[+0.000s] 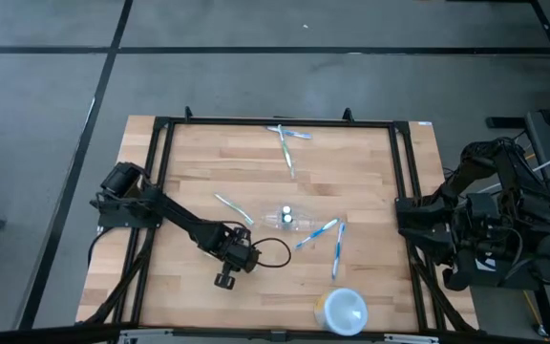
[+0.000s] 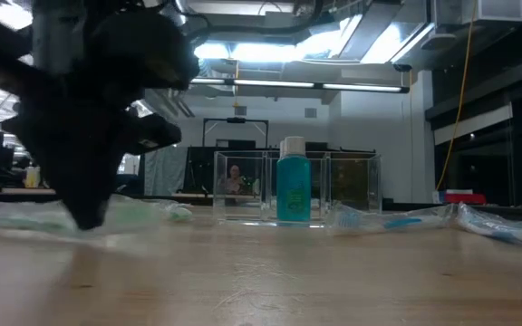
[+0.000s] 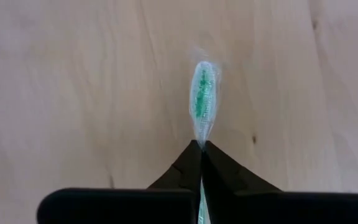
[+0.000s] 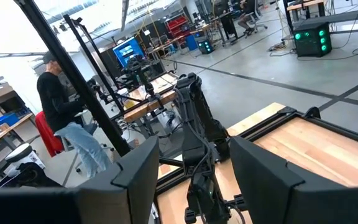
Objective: Pick & Place toothbrushing station
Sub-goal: Put the bottom green toothbrush into the transparent organizer
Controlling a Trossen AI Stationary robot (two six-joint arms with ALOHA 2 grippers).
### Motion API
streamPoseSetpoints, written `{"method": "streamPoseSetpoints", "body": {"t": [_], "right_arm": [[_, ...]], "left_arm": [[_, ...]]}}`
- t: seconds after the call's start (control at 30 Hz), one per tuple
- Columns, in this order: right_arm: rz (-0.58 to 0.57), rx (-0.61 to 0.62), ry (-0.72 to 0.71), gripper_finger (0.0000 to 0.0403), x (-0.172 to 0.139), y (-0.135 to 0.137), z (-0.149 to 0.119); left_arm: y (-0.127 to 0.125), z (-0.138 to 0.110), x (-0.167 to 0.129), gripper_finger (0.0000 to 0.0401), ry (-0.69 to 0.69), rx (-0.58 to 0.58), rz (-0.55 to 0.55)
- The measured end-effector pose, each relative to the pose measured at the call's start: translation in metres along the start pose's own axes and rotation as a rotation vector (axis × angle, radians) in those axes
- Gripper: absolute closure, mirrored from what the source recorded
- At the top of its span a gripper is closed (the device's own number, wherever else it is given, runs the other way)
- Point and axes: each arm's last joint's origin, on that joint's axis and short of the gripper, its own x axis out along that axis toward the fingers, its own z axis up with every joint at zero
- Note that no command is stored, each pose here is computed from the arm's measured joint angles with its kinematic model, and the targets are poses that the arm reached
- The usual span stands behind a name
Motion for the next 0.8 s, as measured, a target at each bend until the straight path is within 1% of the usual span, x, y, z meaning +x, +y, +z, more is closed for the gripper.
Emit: {"method": "streamPoseSetpoints", "body": {"t": [0.07,0.13,0.3,0.5,0.63,0.73,0.8], "right_arm": [[-0.002,0.0,-0.001,0.0202,0.0,0.0,0.0],[-0.007,-0.006,-0.007,0.0202,0.0,0.0,0.0],[-0.021,-0.018,-0.013,0.0202,0.003,-0.001,0.001],[-0.03,-0.041,-0.015,0.0202,0.007,-0.002,0.001],[-0.032,-0.059,-0.015,0.0202,0.007,-0.002,0.001],[-0.033,-0.063,-0.015,0.0202,0.007,-0.002,0.001],[-0.033,-0.067,-0.015,0.0202,0.007,-0.002,0.001]], "left_arm": [[0.002,0.003,-0.007,0.0399,-0.029,-0.008,-0.003],[0.005,0.008,-0.018,0.0399,-0.088,-0.016,-0.005],[0.016,0.016,-0.055,0.0399,-0.247,-0.055,0.071],[0.031,0.023,-0.113,0.04,-0.516,-0.14,0.148],[0.045,0.024,-0.15,0.04,-0.704,-0.218,0.203],[0.055,0.027,-0.172,0.04,-0.842,-0.256,0.208],[0.061,0.029,-0.184,0.04,-0.926,-0.262,0.201]]}}
